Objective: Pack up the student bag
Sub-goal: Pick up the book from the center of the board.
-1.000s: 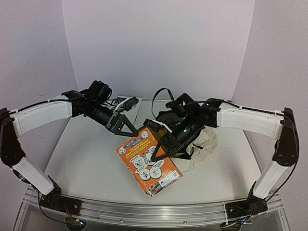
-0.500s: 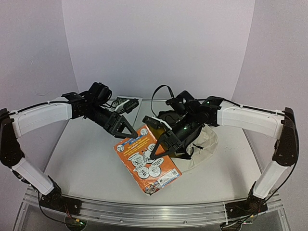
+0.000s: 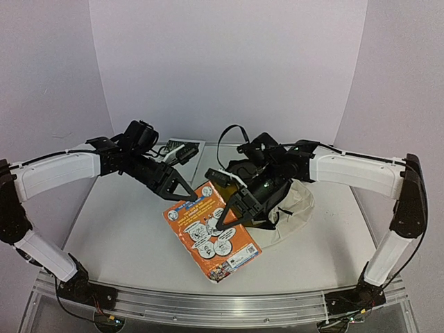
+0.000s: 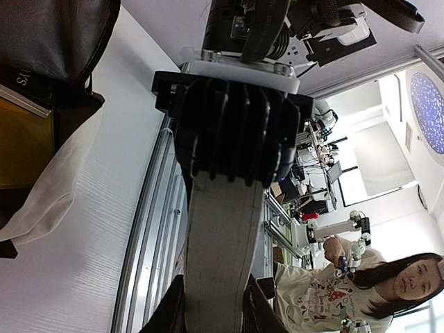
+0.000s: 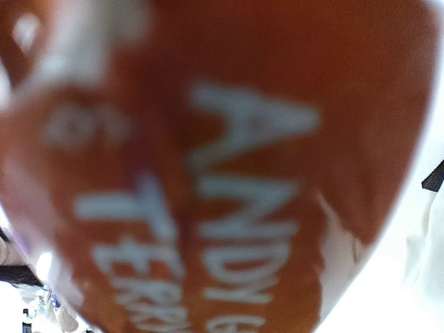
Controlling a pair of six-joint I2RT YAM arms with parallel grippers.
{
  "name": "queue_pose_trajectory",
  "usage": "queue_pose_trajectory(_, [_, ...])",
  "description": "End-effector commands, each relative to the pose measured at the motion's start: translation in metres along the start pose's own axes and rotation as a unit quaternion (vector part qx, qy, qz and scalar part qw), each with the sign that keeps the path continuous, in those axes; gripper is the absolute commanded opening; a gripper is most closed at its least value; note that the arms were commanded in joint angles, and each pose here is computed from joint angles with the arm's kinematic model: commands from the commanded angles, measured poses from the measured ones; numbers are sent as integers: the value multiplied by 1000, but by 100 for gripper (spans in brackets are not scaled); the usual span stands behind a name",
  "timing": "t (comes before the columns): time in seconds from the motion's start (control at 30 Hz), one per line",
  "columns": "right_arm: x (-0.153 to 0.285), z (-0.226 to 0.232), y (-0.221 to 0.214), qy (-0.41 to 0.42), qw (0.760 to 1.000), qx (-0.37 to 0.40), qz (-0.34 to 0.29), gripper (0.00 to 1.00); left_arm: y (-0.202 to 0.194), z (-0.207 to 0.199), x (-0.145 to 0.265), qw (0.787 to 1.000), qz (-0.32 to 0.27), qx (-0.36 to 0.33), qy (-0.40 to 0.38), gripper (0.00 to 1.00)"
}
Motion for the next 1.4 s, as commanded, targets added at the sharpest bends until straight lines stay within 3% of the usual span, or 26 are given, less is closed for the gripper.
queue_pose_trajectory(0.0, [18, 0, 15, 14, 998, 41, -36, 24, 1, -22, 6, 999, -21, -35, -21, 0])
queue_pose_trajectory(0.1, [23, -7, 16, 5, 998, 44, -42, 42, 3, -21, 9, 998, -51, -41, 12, 0])
queue_pose_trajectory(0.13, [26, -11, 16, -4, 998, 43, -47, 59, 7, -20, 10, 996, -74, -39, 39, 0])
queue_pose_trajectory(0.23, [37, -22, 15, -29, 997, 35, -60, 78, 12, -21, 14, 991, -107, -42, 65, 0])
queue_pose_trajectory(0.4, [72, -42, 18, -92, 987, -14, -133, 91, 17, -27, 26, 981, -169, -48, 81, 0])
queue_pose_trajectory(0.57, [110, -38, 19, -140, 963, -28, -230, 98, 18, -36, 46, 960, -256, -56, 98, 0])
queue_pose_trajectory(0.77, [157, -10, 15, -122, 901, -35, -415, 98, 17, -52, 75, 911, -378, -90, 140, 0])
queue_pose_trajectory(0.97, [159, -3, 7, -102, 885, -38, -452, 98, 26, -64, 92, 863, -474, -129, 115, 0])
queue_pose_trajectory(1.37, [136, -24, 12, -54, 899, -40, -434, 98, 42, -65, 86, 882, -448, -139, 39, 0])
Point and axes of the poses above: each gripper's point midway between its finger pads, its own x axis back along the fingers, its own z axis along the line the jaws close on, y = z × x, the point moved 10 cm from there along x, back along the fingers, and after that the axes turned 1 degree about -x, right-handed, at the moved point
